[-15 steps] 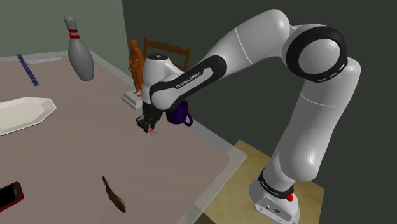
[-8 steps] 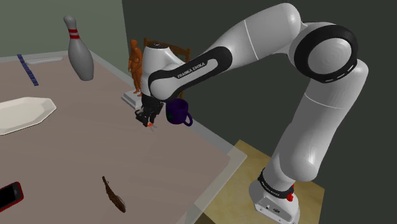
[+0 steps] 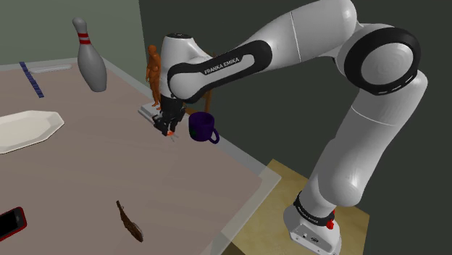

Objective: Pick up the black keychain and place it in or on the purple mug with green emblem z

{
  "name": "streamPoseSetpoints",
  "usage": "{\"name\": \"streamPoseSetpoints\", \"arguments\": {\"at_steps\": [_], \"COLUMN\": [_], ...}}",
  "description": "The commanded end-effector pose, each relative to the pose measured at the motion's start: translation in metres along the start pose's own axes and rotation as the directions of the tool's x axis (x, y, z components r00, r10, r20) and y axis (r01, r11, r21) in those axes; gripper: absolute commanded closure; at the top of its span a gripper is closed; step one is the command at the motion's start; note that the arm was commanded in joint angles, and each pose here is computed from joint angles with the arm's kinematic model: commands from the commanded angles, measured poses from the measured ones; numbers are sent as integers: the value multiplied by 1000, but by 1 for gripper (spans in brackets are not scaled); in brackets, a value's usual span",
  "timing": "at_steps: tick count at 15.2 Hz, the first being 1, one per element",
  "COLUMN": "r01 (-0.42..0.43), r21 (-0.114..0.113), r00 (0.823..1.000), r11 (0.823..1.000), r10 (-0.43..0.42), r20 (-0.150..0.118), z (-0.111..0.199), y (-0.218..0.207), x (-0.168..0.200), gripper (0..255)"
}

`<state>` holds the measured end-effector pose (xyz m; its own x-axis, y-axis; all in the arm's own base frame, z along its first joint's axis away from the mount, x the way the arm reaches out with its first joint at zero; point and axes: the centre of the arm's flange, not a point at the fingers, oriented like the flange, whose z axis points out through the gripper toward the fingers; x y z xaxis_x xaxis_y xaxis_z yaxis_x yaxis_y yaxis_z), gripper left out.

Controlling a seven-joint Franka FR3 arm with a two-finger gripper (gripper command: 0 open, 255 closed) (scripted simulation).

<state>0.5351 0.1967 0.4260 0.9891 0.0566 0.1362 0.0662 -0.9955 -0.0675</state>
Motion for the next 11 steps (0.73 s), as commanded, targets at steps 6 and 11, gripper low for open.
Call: {"name": "streamPoseSetpoints", "arguments": {"at_steps": [6,11], "r01": [0,0], "r21": [0,0], "r00": [1000,1000], "r11": [1000,1000], "r10": [0,0], "r20": [1,1], "z": [-37,-63], "y": [-3,-5], "x": [5,8], "gripper": [255,255]}}
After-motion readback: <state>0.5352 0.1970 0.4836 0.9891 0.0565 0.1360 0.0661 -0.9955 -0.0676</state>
